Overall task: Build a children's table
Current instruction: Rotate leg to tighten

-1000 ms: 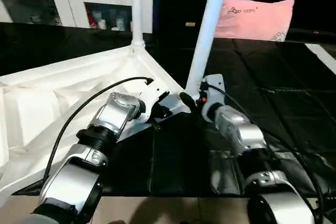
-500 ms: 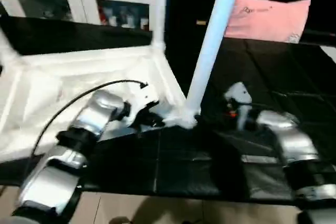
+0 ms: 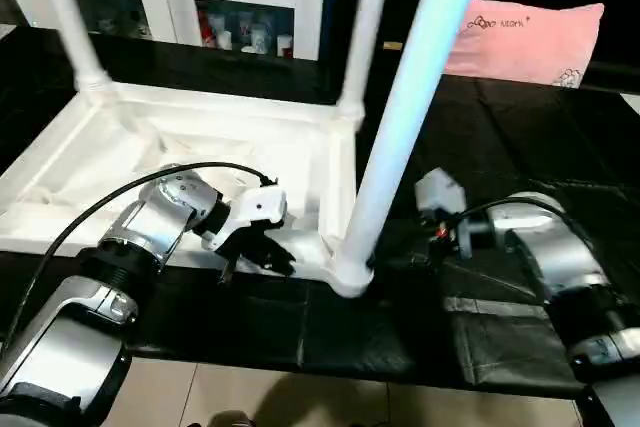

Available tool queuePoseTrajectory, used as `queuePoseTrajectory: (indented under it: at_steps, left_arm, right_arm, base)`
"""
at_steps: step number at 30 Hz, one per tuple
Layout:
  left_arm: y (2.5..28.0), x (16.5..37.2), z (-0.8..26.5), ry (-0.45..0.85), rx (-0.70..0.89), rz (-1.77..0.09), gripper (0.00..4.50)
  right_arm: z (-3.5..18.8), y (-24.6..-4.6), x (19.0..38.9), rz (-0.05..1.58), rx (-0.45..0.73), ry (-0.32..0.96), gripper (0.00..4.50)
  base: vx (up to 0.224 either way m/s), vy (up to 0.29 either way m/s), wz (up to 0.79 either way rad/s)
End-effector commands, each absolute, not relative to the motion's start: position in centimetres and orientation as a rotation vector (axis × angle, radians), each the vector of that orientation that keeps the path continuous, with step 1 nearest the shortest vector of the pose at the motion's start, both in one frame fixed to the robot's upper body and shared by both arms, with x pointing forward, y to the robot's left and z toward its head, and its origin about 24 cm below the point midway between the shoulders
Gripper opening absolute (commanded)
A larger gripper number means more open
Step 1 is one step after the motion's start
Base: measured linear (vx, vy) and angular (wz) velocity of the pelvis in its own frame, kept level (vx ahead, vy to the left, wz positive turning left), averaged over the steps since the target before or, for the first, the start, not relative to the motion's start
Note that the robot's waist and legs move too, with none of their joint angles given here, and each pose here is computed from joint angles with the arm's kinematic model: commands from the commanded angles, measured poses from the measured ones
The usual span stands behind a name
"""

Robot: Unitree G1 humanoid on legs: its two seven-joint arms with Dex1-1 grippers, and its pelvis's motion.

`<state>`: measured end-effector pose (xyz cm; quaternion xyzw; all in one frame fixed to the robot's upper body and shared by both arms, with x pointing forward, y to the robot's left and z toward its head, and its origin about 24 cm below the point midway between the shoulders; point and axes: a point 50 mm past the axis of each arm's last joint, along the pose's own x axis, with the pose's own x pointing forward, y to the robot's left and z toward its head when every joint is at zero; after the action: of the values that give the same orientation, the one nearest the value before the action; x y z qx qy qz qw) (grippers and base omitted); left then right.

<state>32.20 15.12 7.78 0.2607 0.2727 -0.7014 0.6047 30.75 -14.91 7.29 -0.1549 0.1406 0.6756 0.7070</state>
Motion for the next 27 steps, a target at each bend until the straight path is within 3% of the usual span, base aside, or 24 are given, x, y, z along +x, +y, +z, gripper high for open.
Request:
queuePoseTrajectory:
  at_steps: [1, 9, 10, 14, 15, 23, 27]
  left_arm:
    - [13.66, 31.77, 7.94, 0.625, 0.659, -1.729, 0.0]
    - [13.31, 31.54, 7.83, 0.619, 0.661, -1.755, 0.0]
    - [13.33, 31.51, 7.8, 0.62, 0.661, -1.757, 0.0]
    - [13.38, 31.38, 7.66, 0.629, 0.664, -1.764, 0.0]
    - [13.38, 31.38, 7.66, 0.629, 0.664, -1.764, 0.0]
    - [13.52, 31.29, 7.57, 0.639, 0.662, -1.766, 0.0]
    - [13.57, 31.28, 7.53, 0.643, 0.657, -1.762, 0.0]
  right_arm:
    - [7.35, -14.66, 30.73, 1.548, -0.376, 0.322, 4.41]
    - [6.92, -14.07, 30.68, 1.587, -0.374, 0.336, 4.41]
    - [6.85, -14.02, 30.74, 1.585, -0.361, 0.34, 4.15]
    - [6.66, -13.89, 30.98, 1.576, -0.324, 0.338, 3.95]
    - [6.66, -13.89, 30.98, 1.576, -0.324, 0.338, 3.7]
    - [6.53, -13.8, 31.15, 1.579, -0.3, 0.346, 2.94]
    - [6.47, -13.77, 31.13, 1.583, -0.285, 0.348, 2.82]
  base:
    - [0.0, 0.0, 0.0]
    - [0.0, 0.0, 0.0]
    - [0.0, 0.0, 0.0]
    - [0.0, 0.0, 0.0]
    - [0.0, 0.0, 0.0]
    - [0.0, 0.0, 0.0]
    - [0.0, 0.0, 0.0]
